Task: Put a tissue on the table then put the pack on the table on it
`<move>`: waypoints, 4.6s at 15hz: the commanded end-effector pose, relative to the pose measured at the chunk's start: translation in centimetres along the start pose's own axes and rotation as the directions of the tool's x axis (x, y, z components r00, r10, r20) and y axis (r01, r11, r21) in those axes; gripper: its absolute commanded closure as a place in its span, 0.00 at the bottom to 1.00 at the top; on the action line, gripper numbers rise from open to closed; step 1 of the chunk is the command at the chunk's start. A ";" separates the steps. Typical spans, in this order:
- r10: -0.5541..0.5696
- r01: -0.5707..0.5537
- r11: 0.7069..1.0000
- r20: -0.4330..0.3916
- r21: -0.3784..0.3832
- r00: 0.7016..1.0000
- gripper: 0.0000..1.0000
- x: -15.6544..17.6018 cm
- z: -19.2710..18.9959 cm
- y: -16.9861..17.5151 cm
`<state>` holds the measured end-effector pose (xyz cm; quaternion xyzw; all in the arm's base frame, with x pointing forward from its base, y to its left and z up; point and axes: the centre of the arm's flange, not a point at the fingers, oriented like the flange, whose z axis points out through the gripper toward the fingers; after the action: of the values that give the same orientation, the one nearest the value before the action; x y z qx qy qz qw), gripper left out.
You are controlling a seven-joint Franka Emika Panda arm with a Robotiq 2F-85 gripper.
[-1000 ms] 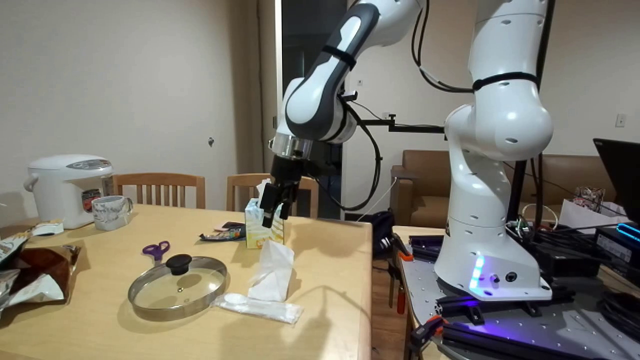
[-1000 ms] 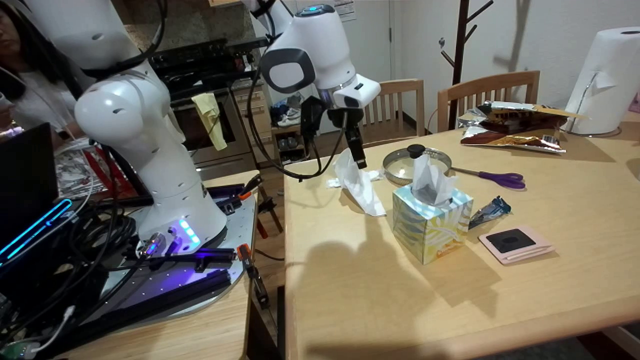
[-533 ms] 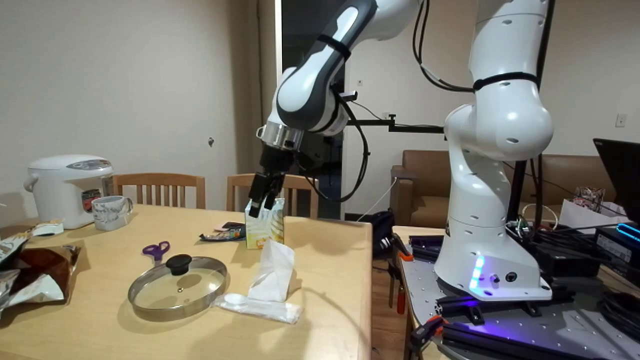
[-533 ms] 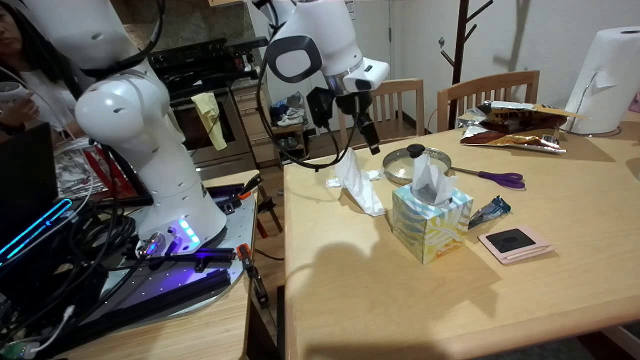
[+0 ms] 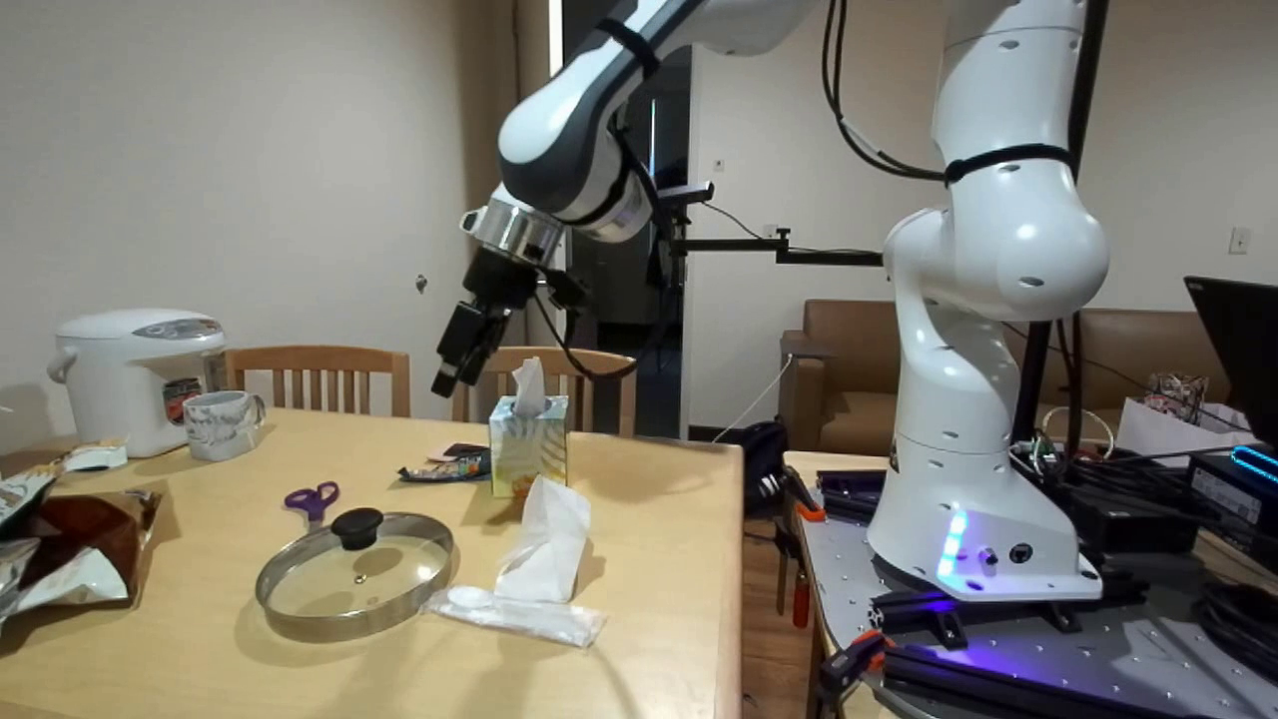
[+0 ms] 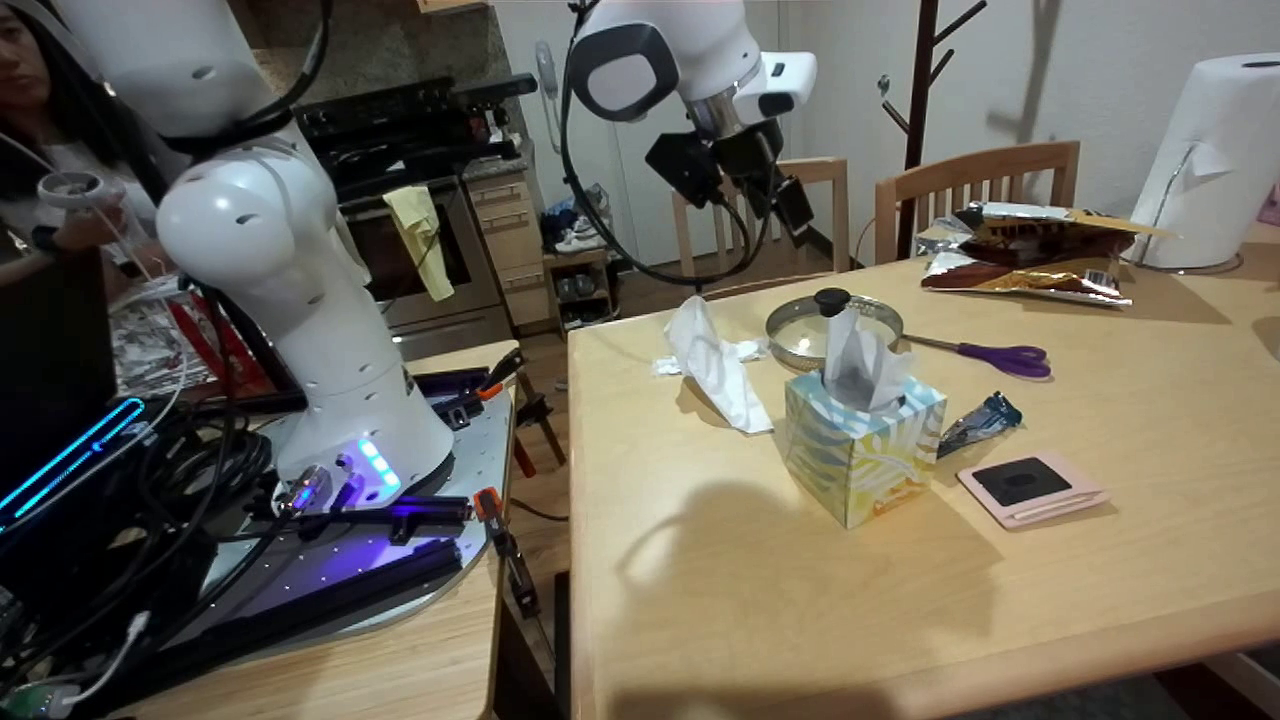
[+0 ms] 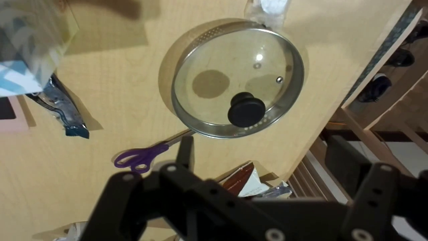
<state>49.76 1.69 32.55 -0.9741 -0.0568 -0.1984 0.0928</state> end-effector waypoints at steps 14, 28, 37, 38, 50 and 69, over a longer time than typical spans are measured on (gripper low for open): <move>-0.066 0.083 0.996 0.356 -0.034 0.932 0.00 1.4 7.2 -3.3; 0.092 -0.101 0.995 0.459 -0.005 0.883 0.00 -1.0 17.0 -4.1; 0.118 -0.084 0.993 0.530 -0.086 0.840 0.00 -5.0 19.7 -3.6; 0.118 -0.083 0.993 0.528 -0.090 0.841 0.00 -4.9 19.7 -3.8; 0.117 -0.055 0.990 0.520 -0.133 0.846 0.00 -5.1 20.6 -6.7; 0.106 -0.049 0.991 0.519 -0.122 0.848 0.47 -5.5 21.9 -7.3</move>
<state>51.86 12.60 12.18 -0.9955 -0.0410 0.0819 0.0258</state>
